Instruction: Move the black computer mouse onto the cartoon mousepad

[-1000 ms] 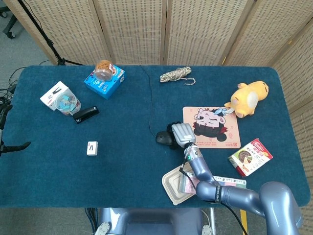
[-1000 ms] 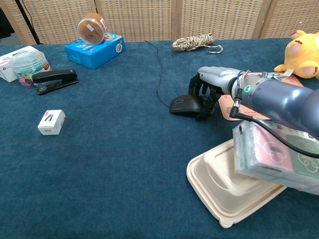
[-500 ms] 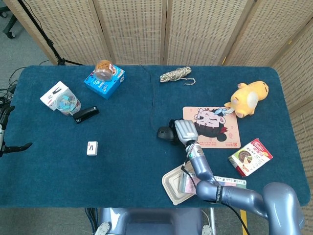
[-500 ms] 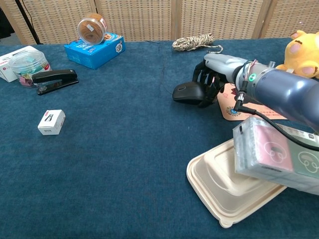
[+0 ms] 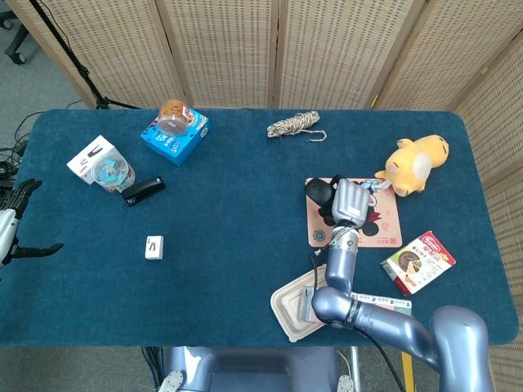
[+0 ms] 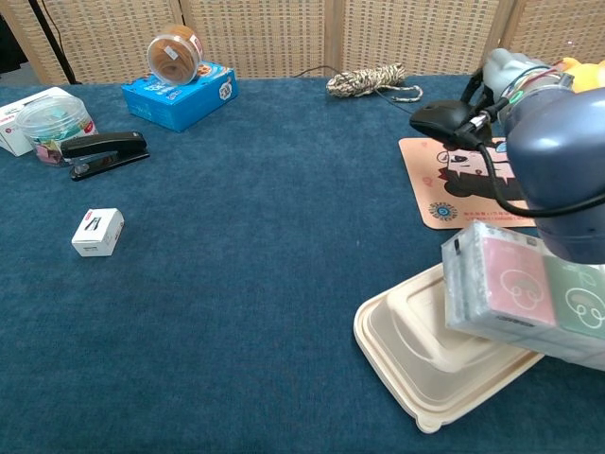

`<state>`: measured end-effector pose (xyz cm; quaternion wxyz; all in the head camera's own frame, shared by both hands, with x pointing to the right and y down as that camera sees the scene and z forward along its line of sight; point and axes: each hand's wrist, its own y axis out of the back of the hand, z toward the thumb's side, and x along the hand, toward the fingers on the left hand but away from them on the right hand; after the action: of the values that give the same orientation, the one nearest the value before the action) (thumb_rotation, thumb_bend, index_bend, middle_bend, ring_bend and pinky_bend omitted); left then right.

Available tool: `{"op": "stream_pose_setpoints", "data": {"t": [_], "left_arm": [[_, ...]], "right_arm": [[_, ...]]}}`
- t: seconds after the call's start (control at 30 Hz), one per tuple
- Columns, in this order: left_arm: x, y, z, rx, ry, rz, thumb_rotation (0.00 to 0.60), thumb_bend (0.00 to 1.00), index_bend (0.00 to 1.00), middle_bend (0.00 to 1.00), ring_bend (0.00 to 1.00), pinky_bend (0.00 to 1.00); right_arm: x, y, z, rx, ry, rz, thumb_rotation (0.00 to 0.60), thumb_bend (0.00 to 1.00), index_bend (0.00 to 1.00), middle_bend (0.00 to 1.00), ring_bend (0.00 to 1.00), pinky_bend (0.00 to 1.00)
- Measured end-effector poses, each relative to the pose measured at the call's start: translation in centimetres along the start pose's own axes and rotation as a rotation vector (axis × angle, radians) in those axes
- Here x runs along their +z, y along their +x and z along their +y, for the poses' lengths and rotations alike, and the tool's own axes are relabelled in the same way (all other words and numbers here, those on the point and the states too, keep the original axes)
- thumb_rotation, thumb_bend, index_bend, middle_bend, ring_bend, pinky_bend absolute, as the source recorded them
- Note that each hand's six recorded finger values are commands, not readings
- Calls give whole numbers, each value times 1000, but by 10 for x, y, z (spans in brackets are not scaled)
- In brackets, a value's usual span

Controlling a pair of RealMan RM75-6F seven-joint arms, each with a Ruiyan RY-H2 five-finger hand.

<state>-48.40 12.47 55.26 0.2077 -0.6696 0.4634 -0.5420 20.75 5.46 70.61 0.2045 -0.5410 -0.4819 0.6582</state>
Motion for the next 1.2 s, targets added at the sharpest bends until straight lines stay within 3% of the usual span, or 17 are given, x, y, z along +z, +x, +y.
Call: {"op": "stream_pose_setpoints", "data": {"t": [0.13,0.43,0.73,1.2], "left_arm": [[1,-2,3,-9,-22,-24,600,0,0,0,0,0],[0,-6,9,-31,-68,-60,600,0,0,0,0,0],[-4,-9,15,-49,-103,-78,600,0,0,0,0,0],[-14,-8,23,-42,-127,-56,600,0,0,0,0,0]], "right_arm": [[-12,-3,-9,-3,12,-121,600,604,505,455,384,547],[-22,-1,-21,-9,-52,-266,600,646,500,455,384,547],[-27,0,-19,-80,-124,-368,600,666,497,455,385,500],[-31,-2,-41,-60,-188,-437,600,672,493,455,385,459]]}}
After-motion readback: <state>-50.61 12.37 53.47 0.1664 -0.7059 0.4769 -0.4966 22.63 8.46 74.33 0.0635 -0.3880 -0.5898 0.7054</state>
